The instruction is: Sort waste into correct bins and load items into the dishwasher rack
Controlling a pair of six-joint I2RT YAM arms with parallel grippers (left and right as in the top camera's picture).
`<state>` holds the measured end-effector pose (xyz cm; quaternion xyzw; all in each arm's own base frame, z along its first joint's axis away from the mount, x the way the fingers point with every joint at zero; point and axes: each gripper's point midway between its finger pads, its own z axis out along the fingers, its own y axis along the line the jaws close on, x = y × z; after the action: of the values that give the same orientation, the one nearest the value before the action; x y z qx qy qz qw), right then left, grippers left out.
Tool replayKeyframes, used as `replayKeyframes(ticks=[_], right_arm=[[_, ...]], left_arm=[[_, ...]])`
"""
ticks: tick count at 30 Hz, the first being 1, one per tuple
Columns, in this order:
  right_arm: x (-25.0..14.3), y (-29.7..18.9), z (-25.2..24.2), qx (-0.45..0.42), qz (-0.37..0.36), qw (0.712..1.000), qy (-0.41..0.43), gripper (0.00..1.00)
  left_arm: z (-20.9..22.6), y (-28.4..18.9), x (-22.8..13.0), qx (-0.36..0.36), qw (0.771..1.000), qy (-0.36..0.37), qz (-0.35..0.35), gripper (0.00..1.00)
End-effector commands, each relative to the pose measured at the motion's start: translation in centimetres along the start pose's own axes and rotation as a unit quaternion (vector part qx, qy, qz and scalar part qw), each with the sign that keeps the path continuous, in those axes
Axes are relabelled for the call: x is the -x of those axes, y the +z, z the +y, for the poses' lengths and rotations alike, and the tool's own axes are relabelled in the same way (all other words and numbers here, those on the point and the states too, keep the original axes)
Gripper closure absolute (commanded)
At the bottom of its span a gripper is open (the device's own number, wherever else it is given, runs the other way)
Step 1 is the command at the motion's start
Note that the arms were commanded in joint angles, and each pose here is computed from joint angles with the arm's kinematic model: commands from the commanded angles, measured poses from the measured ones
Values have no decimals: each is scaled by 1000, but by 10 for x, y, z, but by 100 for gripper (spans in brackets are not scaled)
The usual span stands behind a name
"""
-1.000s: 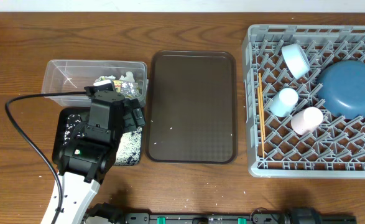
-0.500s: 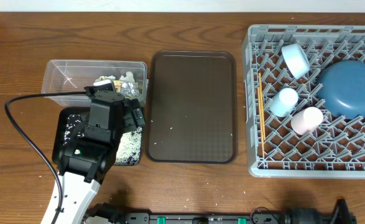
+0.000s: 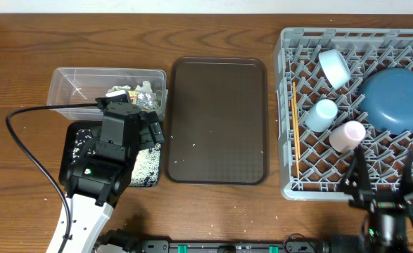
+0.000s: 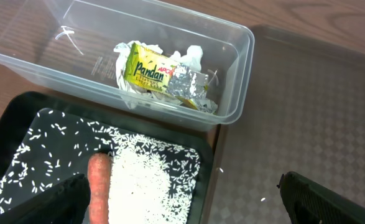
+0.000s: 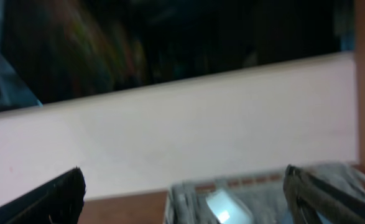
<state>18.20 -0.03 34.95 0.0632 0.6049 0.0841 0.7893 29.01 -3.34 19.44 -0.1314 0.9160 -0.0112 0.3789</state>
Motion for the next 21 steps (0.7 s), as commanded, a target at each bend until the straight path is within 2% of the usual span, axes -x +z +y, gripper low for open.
replayKeyframes(ticks=[1,9,21], right_arm=[[-25,9,1,21,0,1000,4,1],[-85,22,4,69,18,997,4,1],[-164,21,-17,39,96,995,2,1]], left_arm=[[3,0,1,7,1000,7,-2,0],[3,0,1,7,1000,7,-2,0],[3,0,1,7,1000,7,-2,0]])
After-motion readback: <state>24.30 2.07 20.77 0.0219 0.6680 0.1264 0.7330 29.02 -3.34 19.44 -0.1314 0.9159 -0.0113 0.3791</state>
